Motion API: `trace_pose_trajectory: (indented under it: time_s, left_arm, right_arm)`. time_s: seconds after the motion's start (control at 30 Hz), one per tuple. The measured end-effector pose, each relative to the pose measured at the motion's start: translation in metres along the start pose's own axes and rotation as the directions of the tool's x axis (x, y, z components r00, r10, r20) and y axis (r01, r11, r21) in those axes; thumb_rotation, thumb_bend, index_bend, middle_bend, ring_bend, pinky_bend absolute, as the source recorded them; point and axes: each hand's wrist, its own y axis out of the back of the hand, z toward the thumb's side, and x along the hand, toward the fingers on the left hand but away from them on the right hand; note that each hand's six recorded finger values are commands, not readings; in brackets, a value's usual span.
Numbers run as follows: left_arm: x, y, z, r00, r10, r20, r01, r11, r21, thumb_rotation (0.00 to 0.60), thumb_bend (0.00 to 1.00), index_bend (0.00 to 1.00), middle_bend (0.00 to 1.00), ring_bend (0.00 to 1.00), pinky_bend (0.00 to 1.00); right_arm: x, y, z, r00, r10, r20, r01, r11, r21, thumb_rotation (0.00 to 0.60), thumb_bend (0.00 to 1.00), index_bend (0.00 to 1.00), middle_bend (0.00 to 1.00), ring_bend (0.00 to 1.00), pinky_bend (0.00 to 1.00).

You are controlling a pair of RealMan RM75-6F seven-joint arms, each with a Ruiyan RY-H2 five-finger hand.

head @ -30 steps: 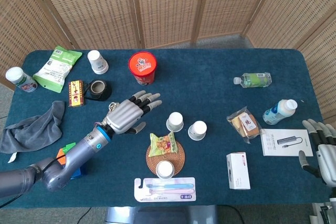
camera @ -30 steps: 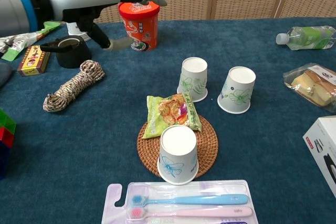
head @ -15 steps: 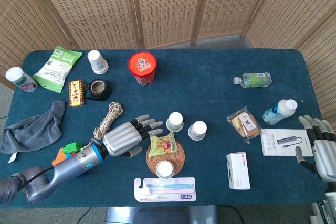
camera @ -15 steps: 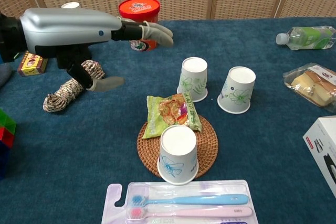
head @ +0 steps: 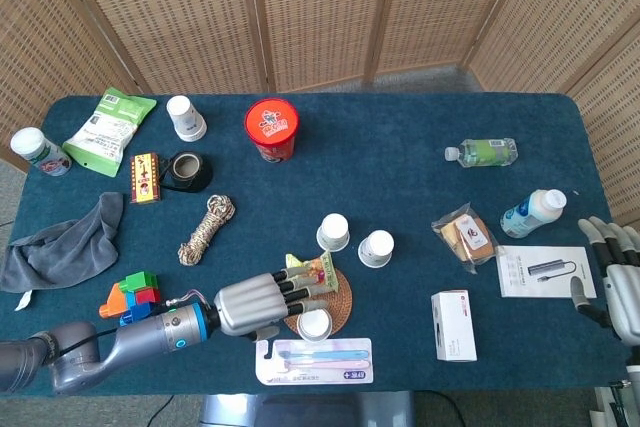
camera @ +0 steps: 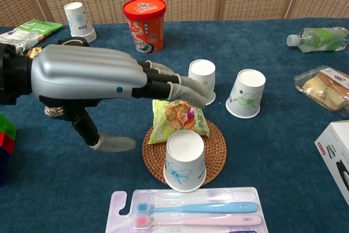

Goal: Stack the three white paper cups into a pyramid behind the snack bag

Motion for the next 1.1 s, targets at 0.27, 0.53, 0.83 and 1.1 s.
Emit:
trace_pose_trajectory:
  time_s: [0.27, 0.53, 0.83, 1.1]
  left_arm:
    - [0.016, -0.008, 0.01, 0.999, -0.036, 0.028, 0.036, 0.999, 0.015, 0.6, 0.45, 0.0, 0.0, 0.0, 0.0]
    - [0.037, -0.017, 0.018, 0.997, -0.068, 0.046, 0.067, 0.997, 0.034, 0.6, 0.45, 0.0, 0.0, 0.0, 0.0]
    - [0.054, -0.024, 0.019, 0.996, -0.079, 0.033, 0.077, 0.996, 0.043, 0.6, 0.45, 0.0, 0.0, 0.0, 0.0]
    - [0.069, -0.029, 0.021, 0.996, -0.083, 0.03, 0.081, 0.996, 0.046, 0.6, 0.45, 0.0, 0.0, 0.0, 0.1]
  right_arm:
    - [0.003, 0.001, -0.003, 1.0, -0.005, 0.009, 0.005, 1.0, -0.012, 0.6, 0.53, 0.0, 0.0, 0.0, 0.0]
    - [0.007, 0.004, -0.01, 1.0, -0.014, 0.025, 0.014, 1.0, -0.023, 0.6, 0.53, 0.0, 0.0, 0.0, 0.0]
    - [0.012, 0.006, -0.02, 0.999, -0.023, 0.047, 0.025, 0.999, -0.034, 0.6, 0.53, 0.0, 0.0, 0.0, 0.0]
    - [0.014, 0.006, -0.026, 0.998, -0.026, 0.063, 0.029, 0.999, -0.045, 0.6, 0.54, 0.0, 0.0, 0.0, 0.0]
